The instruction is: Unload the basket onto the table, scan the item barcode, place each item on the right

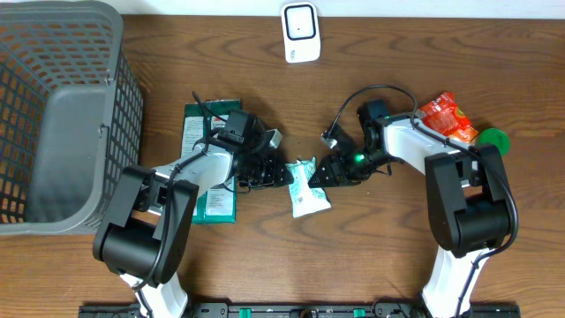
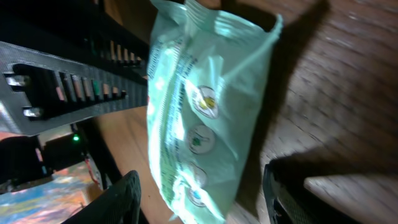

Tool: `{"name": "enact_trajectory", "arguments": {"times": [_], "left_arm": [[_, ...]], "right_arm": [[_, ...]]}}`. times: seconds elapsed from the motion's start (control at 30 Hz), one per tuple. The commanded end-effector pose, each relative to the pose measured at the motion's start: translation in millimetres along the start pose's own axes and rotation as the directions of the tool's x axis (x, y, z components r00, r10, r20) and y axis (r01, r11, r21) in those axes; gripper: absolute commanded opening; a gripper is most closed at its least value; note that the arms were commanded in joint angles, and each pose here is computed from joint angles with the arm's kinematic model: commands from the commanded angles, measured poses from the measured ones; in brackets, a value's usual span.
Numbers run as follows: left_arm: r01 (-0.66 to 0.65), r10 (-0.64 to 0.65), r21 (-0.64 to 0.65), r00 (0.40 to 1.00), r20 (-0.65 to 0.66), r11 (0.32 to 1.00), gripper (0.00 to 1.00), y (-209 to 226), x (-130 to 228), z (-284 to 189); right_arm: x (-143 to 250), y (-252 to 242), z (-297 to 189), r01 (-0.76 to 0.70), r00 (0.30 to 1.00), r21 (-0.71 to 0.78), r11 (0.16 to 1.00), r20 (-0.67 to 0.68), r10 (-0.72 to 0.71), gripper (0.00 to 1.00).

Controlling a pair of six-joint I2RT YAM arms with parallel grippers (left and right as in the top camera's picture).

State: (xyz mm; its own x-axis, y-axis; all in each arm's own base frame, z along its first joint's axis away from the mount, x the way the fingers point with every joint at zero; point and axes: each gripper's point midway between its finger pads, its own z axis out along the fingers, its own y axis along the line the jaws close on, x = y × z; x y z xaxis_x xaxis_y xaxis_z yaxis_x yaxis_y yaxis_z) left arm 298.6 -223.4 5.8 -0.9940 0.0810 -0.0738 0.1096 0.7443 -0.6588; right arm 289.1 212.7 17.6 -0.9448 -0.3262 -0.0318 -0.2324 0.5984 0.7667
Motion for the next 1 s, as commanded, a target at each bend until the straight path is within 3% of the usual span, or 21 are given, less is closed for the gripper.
{"name": "enact_trajectory", "arguments": {"times": [0.0, 0.1, 0.43, 0.63, 0.77, 0.97], "left_arm": [[-0.006, 0.006, -0.065, 1.000, 0.008, 0.998, 0.30, 14, -3, 4], [-0.006, 0.007, -0.066, 1.000, 0.009, 0.998, 0.25, 14, -4, 4], [-0.014, 0.015, -0.066, 1.000, 0.002, 0.998, 0.25, 12, -2, 6], [-0.017, 0.017, -0.064, 1.000, 0.005, 0.998, 0.26, 11, -2, 6], [-0.027, 0.029, -0.056, 0.999, 0.033, 0.998, 0.35, 9, -10, 1], [-0.093, 0.096, -0.025, 0.971, 0.219, 0.995, 0.51, -26, -41, -65]], "right_arm": [[-1, 5, 7, 0.016, 1.000, -0.076, 0.997, 0.000, -0.016, 0.57], [-6, 10, 11, 0.050, 0.999, -0.088, 0.995, 0.013, -0.049, 0.51], [-15, 8, 24, 0.041, 0.998, -0.085, 0.996, 0.058, -0.036, 0.43], [-13, 7, 25, 0.046, 0.998, -0.085, 0.995, 0.058, -0.041, 0.15], [-13, 7, 24, 0.049, 0.997, -0.085, 0.995, 0.060, -0.044, 0.01], [-21, 17, 5, 0.117, 0.988, -0.004, 0.993, 0.105, -0.116, 0.01]]}}
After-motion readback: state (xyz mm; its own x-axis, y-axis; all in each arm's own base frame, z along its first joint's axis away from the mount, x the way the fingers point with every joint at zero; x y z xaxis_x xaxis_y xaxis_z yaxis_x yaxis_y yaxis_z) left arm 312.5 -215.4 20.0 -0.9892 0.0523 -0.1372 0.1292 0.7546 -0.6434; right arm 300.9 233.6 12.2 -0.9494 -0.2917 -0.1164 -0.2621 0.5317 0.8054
